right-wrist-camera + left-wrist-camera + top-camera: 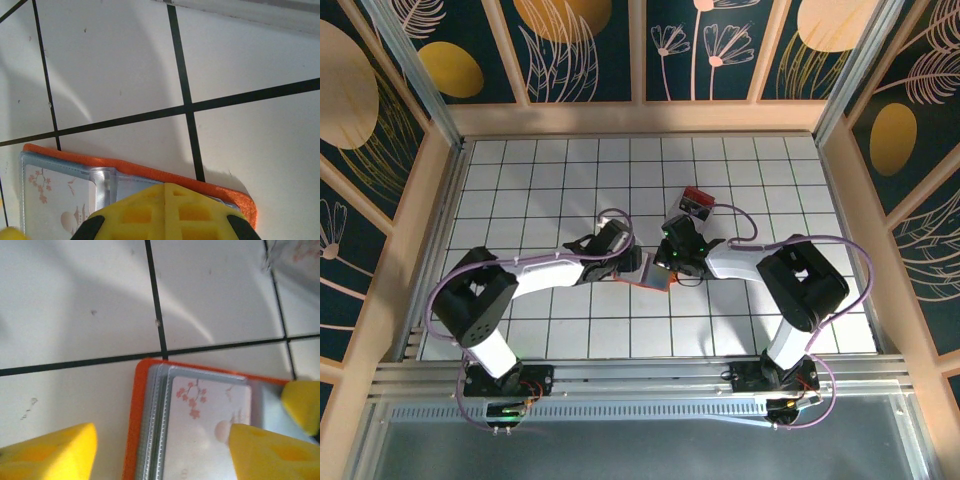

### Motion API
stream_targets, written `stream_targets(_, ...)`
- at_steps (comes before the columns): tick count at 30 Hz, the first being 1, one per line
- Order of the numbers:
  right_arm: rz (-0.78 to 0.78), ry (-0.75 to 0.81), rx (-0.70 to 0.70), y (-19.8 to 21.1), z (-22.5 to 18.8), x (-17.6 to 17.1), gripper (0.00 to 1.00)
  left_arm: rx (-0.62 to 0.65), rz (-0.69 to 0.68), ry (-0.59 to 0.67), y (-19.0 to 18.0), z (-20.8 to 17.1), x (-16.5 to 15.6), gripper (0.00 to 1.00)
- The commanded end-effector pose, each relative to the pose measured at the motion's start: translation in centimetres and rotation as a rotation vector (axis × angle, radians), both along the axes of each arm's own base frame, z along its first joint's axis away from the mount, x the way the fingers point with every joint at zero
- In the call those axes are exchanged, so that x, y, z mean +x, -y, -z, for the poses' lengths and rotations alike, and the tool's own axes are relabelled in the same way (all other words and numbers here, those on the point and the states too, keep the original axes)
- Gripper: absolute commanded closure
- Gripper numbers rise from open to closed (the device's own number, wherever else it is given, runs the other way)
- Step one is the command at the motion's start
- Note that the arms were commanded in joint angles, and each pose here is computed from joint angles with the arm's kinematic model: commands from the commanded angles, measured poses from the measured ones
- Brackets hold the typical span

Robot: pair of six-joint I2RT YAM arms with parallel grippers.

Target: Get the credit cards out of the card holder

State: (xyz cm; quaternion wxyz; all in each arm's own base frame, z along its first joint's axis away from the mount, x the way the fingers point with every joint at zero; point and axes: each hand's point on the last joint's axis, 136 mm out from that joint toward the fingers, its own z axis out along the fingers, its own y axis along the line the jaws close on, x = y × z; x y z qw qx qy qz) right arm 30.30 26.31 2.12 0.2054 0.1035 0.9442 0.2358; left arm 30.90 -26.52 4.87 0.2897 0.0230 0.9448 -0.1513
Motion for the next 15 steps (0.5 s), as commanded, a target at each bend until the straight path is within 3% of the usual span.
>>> stream_targets(1,-0.006,-0.057,-0.096,1.6,2.5,-1.1,1.00,-0.010,0.003,0.031,-0.2,-1.4,0.2,0.41)
stream_targets(7,-0.014,-0.046,-0.093,1.4,1.8,-0.9,1.00,-0.088,0.069,-0.012,1.7,-0.6,-0.5,0.57)
stream_targets(15,-0.029,0.002,-0.076,0.7,-1.0,0.0,1.00,-0.026,0.038,-0.125,0.4,4.2,-1.9,0.73)
